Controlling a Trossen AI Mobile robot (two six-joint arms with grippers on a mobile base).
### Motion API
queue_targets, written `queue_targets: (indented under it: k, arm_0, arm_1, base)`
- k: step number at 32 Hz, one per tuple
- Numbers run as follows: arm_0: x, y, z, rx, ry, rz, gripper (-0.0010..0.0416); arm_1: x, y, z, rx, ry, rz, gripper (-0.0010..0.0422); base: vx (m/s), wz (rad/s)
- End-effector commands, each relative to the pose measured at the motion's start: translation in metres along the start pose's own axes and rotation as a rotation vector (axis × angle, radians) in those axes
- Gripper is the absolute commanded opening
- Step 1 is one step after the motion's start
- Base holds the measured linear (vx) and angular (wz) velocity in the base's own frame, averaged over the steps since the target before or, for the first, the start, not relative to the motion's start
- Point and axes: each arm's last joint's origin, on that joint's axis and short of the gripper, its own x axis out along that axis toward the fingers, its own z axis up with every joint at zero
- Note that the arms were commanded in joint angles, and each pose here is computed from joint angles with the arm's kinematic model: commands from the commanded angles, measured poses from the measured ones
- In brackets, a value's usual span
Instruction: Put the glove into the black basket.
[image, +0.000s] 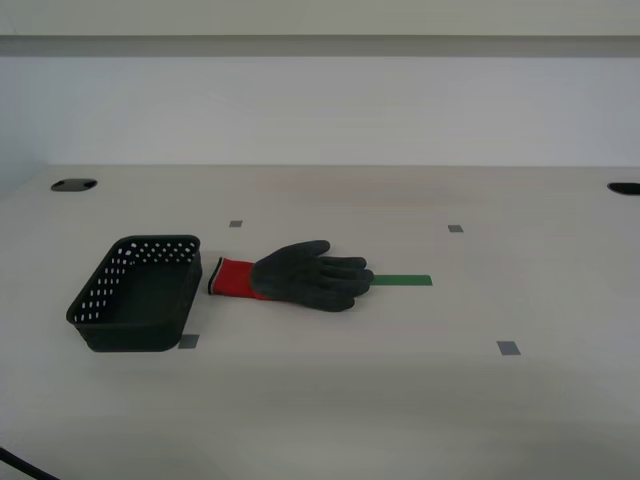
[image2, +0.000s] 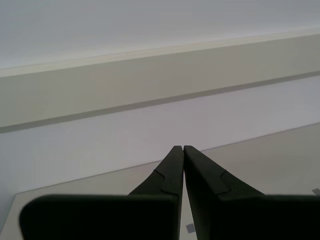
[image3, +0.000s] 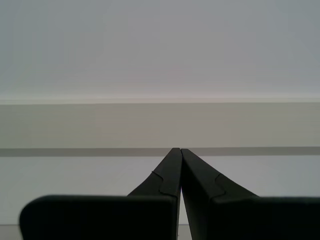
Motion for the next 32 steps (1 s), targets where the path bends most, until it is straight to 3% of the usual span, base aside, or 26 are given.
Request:
queue_targets:
  k: [1, 10, 14, 19, 32]
  arm_0:
    - [0.000, 0.000, 0.001, 0.000, -0.004, 0.000, 0.0001]
    - [0.000, 0.000, 0.001, 0.000, -0.003, 0.000, 0.0001]
    - [0.000, 0.000, 0.001, 0.000, -0.004, 0.000, 0.0001]
    - [0.000, 0.000, 0.001, 0.000, -0.004, 0.000, 0.0001]
    - [0.000, 0.000, 0.001, 0.000, -0.004, 0.000, 0.0001]
  arm_1:
    - [0.002, -0.008, 0.007, 0.007, 0.041, -0.043, 0.0000]
    - [0.027, -0.038, 0.018, 0.092, 0.243, -0.195, 0.0000]
    - [0.046, -0.058, 0.016, 0.162, 0.383, -0.288, 0.0000]
    - [0.078, -0.084, 0.005, 0.206, 0.551, -0.380, 0.0000]
    - [0.154, -0.132, -0.041, 0.256, 0.812, -0.482, 0.0000]
  base:
    - [0.000, 0.000]
    - [0.000, 0.000]
    - [0.000, 0.000]
    - [0.000, 0.000]
    - [0.000, 0.000]
